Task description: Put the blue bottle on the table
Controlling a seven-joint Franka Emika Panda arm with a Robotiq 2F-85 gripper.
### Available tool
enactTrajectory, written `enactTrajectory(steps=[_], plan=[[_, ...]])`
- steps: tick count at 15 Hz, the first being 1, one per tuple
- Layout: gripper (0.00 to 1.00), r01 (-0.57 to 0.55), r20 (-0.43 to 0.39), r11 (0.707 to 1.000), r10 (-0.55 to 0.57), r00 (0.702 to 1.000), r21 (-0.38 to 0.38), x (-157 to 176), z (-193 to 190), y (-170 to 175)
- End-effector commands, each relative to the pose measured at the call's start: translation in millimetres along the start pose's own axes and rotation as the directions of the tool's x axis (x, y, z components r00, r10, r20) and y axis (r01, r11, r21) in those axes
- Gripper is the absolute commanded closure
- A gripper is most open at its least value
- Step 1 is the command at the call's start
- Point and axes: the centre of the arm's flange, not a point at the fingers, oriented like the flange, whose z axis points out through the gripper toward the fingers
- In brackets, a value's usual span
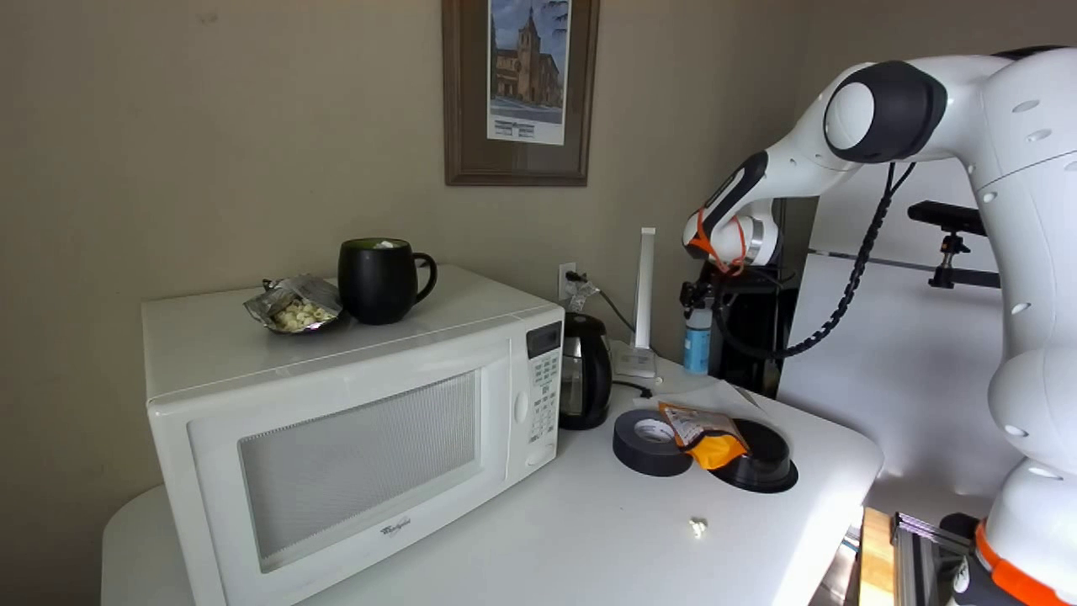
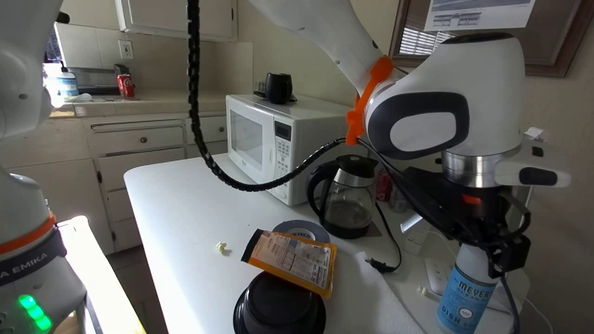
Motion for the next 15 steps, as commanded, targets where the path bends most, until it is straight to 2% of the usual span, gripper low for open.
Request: enactTrajectory(steps=[1,2,7,12,13,14,15], plan=[[0.57,-0.007,-0.001,0.999,0.007,1.0,0.049,-4.1,8.4,-3.0],[0.57,-0.008,0.011,0.998,0.008,1.0,0.054,-5.1,10.7,-4.7],[0.57,-0.022,-0.035,0.996,0.025,0.999,0.087,-6.0,16.8,-6.4],[0.57,-0.04,-0.067,0.998,0.044,0.997,0.051,-5.2,22.4,-1.8],[0.08,-0.046,-0.07,0.998,0.049,0.996,0.049,-5.3,23.1,-0.5],[0.07,-0.046,-0.068,0.998,0.049,0.996,0.044,-5.6,23.9,0.3],[0.01,-0.044,-0.065,0.998,0.046,0.997,0.042,-6.1,24.6,0.9]])
